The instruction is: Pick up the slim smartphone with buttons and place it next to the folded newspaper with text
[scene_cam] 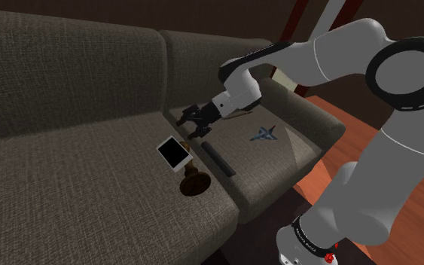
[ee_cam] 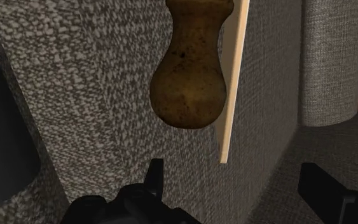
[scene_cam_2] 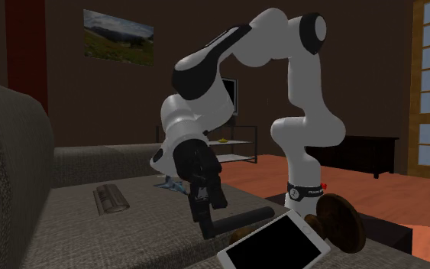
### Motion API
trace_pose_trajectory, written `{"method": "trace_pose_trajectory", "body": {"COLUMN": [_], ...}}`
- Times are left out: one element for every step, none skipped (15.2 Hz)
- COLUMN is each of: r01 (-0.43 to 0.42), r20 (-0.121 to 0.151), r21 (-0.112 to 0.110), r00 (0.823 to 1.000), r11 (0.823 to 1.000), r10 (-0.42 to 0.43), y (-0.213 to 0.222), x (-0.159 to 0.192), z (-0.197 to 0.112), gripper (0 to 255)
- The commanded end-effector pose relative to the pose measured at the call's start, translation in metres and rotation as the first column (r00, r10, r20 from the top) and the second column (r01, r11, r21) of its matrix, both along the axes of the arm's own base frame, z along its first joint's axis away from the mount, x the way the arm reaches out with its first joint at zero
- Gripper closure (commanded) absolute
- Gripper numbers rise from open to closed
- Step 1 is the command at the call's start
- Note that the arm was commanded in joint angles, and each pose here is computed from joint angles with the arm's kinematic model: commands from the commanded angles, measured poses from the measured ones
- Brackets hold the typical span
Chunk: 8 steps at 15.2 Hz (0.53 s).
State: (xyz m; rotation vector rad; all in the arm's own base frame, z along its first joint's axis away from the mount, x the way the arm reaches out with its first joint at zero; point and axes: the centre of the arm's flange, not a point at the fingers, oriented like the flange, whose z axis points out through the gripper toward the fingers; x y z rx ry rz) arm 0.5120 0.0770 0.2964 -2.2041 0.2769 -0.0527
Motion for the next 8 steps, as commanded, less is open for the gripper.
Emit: {"method": "trace_pose_trajectory", "body": {"r01": [0.005, 0.005, 0.005, 0.005, 0.005, 0.005, 0.005, 0.005], "r20": [0.001, 0.001, 0.001, 0.001, 0.001, 0.001, 0.001, 0.001], "r21": [0.027, 0.027, 0.027, 0.027, 0.027, 0.027, 0.027, 0.027], "r00": [1.000, 1.000, 1.000, 1.000, 1.000, 1.000, 1.000, 1.000], "r11": [1.000, 1.000, 1.000, 1.000, 1.000, 1.000, 1.000, 1.000], "r10": [-0.005, -0.005, -0.005, -0.005, -0.005, -0.005, -0.005, -0.005], "y": [0.009, 0.013, 0.018, 0.022, 0.026, 0.030, 0.037, 0.037], "x": [0.004, 0.005, 0.005, 0.006, 0.007, 0.008, 0.009, 0.009], "z": [-0.010, -0.013, -0.016, -0.019, -0.022, -0.025, -0.030, -0.030], "gripper": [0, 0, 0, 0, 0, 0, 0, 0]}}
